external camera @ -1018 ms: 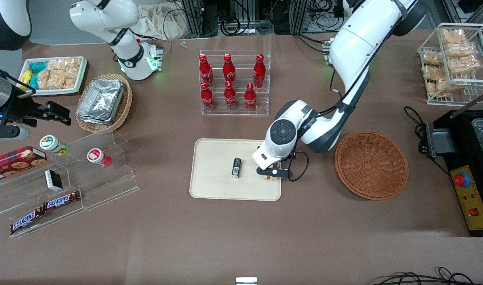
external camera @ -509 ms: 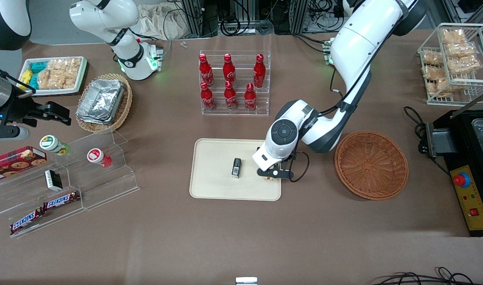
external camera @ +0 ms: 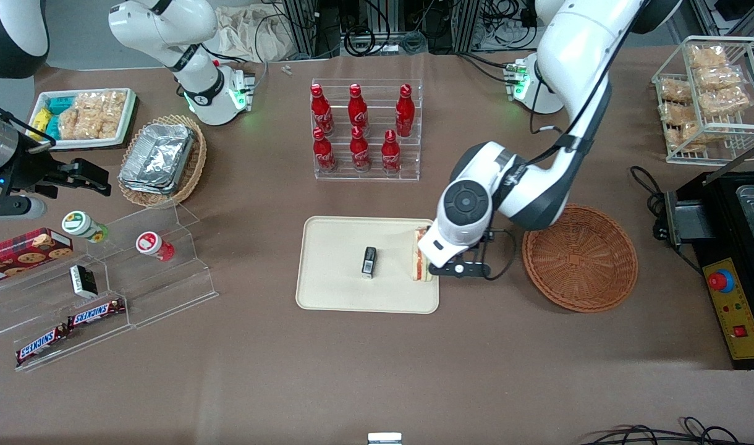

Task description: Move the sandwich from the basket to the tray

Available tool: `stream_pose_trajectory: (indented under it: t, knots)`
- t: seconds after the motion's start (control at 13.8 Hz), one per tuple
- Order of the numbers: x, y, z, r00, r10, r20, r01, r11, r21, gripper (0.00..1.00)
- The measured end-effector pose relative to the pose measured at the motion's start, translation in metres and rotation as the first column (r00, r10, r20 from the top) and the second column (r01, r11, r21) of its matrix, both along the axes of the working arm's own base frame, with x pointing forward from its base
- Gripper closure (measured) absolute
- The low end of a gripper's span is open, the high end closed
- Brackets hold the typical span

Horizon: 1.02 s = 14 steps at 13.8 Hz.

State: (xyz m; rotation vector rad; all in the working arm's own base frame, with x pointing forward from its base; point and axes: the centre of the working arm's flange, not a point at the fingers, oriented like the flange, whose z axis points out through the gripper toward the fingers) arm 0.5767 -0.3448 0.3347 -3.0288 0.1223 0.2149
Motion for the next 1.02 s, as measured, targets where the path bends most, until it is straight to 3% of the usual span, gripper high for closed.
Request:
stream_pose_trajectory:
  t: [0.36,1.02]
  knots:
    - [0.030,0.099,0.052,0.998,0.000,-0.058,-0.002,0.999,-0.035,0.01]
    - [0.045,0.223,0.153,0.991,0.117,0.062,-0.115,0.993,-0.037,0.00]
